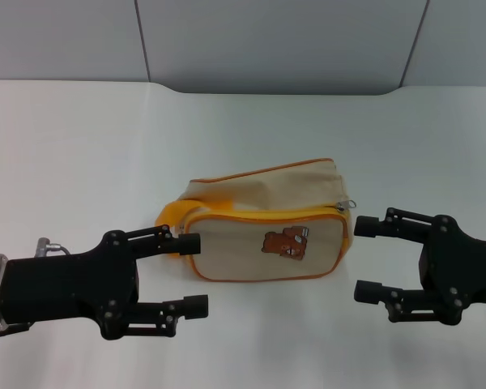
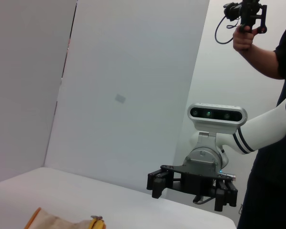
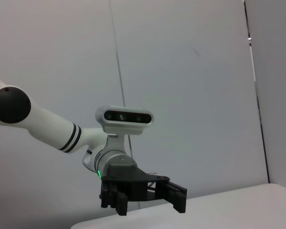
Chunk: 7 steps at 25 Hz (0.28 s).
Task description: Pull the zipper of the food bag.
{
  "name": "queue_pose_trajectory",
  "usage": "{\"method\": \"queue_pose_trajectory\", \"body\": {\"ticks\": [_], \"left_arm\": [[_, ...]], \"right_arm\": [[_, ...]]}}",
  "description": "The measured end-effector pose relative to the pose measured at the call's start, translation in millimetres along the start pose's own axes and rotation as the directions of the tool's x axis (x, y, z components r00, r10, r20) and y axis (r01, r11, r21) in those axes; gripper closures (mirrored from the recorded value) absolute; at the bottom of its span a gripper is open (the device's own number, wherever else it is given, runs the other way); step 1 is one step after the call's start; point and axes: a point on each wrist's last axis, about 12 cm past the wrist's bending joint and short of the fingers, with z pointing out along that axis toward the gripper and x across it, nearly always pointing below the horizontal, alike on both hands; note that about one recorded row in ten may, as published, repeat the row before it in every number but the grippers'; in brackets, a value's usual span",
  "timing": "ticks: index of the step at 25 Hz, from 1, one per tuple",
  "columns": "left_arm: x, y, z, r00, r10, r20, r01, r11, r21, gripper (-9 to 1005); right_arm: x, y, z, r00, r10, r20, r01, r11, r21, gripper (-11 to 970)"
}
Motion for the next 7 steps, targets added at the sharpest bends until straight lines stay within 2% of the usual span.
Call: {"method": "queue_pose_trajectory", "body": {"ticks": [4,7], "left_arm": [[0.5,0.1,-0.4,1.0,-0.001,-0.001,0.001,1.0,-0.005,174],[0.7,0.0,-0.7,1.0,-0.001,-0.002,0.001,1.0,-0.006,174]], "right_arm": [[-0.4,-0.4,0.0,1.0,0.001,-0.001,-0.001,1.0,-0.001,146],[-0.9,-0.9,0.5,1.0,0.0,-0.001,0.0,1.0,-0.003,146]]}}
